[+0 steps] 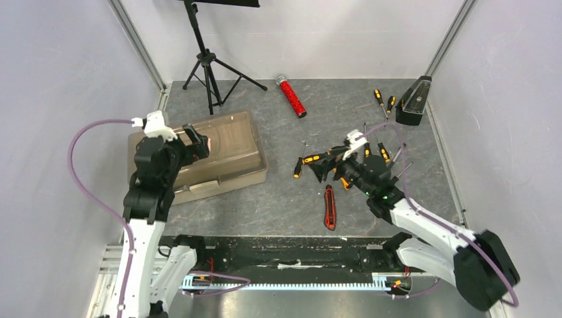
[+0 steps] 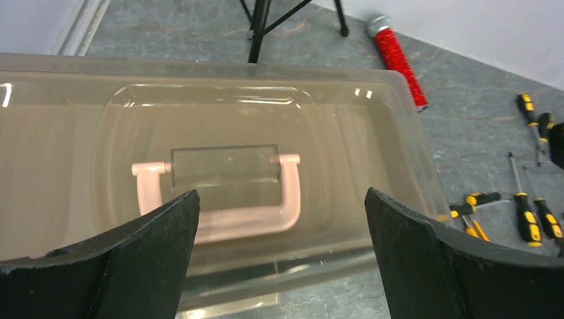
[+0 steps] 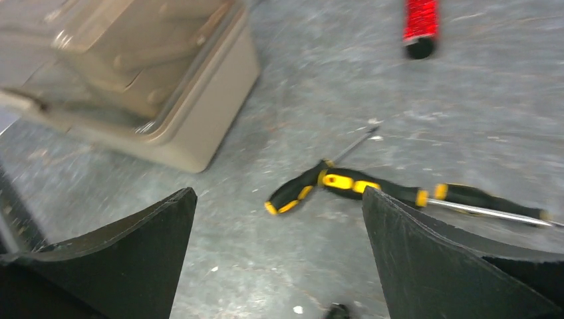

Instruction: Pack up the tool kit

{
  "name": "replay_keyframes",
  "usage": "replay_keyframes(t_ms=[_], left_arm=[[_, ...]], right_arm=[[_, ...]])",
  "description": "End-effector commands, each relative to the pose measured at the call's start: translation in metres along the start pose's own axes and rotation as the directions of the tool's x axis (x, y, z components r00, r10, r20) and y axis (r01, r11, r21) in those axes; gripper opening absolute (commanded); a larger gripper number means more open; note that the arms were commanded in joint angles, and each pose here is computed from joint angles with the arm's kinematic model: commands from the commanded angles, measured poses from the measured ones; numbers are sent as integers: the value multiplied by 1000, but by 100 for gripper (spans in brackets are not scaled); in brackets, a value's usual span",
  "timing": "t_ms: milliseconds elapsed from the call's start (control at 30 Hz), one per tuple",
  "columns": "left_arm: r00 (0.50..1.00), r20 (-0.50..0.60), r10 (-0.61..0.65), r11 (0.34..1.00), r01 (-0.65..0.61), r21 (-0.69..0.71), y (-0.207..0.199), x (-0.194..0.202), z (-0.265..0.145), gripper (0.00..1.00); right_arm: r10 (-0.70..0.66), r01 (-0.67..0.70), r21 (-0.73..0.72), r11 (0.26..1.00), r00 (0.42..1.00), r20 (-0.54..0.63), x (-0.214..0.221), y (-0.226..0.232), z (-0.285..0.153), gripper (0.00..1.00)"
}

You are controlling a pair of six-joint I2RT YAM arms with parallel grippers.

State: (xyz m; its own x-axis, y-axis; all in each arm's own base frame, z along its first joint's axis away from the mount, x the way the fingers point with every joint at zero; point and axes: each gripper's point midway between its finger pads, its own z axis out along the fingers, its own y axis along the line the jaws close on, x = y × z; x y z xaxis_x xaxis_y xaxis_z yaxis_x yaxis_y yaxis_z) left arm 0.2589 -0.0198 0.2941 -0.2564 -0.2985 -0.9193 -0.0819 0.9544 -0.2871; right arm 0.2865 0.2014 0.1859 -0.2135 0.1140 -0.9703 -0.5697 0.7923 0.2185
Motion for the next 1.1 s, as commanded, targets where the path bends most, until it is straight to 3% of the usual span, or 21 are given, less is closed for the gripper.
replay_keyframes(t_ms=[0,167,300,467,667,833,1067], left_arm=[[1000,3,-20,996,20,-91,8,-22,16,100],[1000,-7,-11,971,9,-237,37,-36,36,100],[997,46,-68,909,81,-410,91,-53,31,100],[985,109,-133,756,172,-632,159,-52,13,100],[952,190,-240,649,303,-698,207,-36,5,100],[934,172,-312,646,342,-682,222,-23,20,100],[908,47,-417,718,361,-595,207,4,43,100]], right_arm=[[-27,47,-213,976,995,96,-30,54,26,98],[-53,76,-257,964,994,93,-19,71,51,98],[-73,100,-304,948,992,99,-17,93,69,98],[-93,126,-339,932,989,113,-12,118,91,98],[-122,155,-367,917,986,112,-3,136,113,98],[-138,162,-384,909,986,89,7,144,128,98],[-138,150,-389,909,989,60,18,148,137,98]])
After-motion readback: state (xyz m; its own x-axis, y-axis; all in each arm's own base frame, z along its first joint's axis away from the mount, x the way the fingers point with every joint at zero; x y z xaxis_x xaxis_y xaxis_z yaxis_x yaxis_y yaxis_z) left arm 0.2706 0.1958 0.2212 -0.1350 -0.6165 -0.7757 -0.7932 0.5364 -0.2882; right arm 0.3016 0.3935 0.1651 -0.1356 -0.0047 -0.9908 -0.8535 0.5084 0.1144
